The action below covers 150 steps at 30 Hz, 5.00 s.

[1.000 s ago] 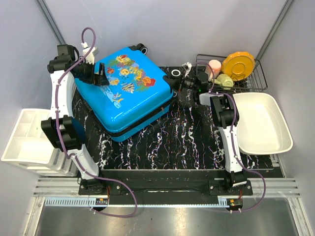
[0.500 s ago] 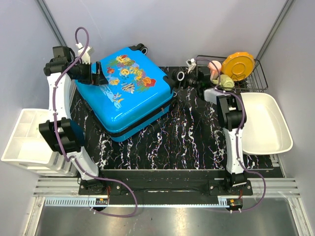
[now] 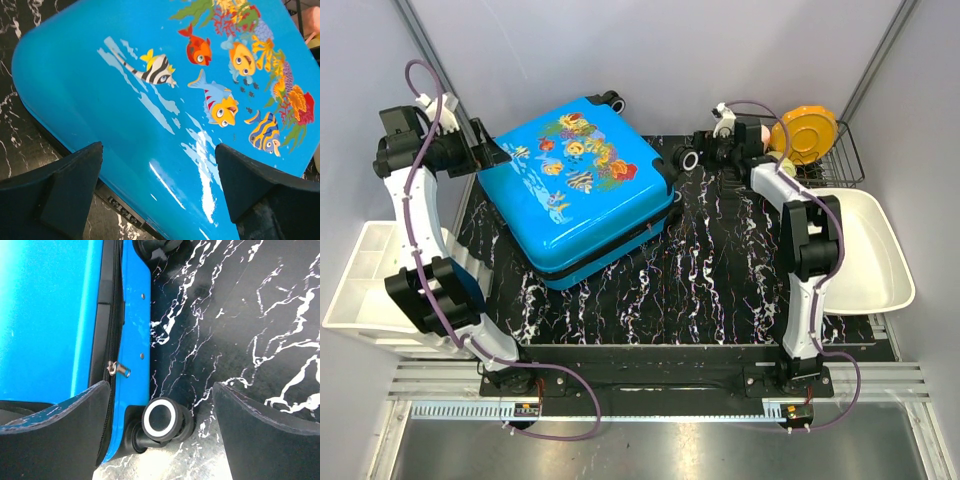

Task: Open, take out, and arrange the luggage

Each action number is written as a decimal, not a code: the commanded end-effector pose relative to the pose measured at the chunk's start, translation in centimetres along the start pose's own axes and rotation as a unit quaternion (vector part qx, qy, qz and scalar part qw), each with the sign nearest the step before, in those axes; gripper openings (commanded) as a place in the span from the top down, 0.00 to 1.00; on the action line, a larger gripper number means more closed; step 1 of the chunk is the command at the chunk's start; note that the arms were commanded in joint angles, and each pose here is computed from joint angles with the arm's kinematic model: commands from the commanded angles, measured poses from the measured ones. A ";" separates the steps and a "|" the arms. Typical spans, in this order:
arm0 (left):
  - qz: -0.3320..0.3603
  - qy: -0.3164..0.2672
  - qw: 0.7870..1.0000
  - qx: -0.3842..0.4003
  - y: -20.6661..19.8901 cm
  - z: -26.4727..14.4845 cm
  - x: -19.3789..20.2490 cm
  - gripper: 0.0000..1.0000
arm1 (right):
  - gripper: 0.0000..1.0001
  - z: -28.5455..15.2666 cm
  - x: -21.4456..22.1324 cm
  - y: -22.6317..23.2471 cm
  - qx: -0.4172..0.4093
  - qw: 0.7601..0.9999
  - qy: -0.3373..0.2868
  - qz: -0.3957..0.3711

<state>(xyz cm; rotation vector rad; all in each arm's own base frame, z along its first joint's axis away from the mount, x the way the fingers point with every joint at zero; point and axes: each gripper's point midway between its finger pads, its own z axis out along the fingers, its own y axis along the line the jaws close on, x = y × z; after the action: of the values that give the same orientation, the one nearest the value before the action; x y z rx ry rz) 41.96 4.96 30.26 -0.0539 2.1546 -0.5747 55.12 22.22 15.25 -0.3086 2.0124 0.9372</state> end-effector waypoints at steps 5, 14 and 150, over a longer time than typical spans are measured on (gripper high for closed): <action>-0.029 -0.003 0.999 -0.022 0.5 0.4 1.2 0.01 | 0.07 -4.1 -10.6 2.6 0.040 0.991 -0.096 -0.086; -0.079 0.019 0.997 0.000 1.1 2.6 2.8 0.01 | 0.12 -1.4 -8.1 5.0 -0.034 0.997 -0.035 -0.054; 0.475 0.070 0.839 0.256 -17.4 -2.1 14.5 0.01 | 1.00 -1.6 13.1 17.6 -0.207 0.924 -0.117 -0.300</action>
<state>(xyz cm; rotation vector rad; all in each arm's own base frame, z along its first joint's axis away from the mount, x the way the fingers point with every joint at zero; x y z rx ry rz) 30.45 -10.68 25.61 0.8544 1.9813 -0.5892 36.29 34.69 10.78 -0.9443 1.5056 1.0047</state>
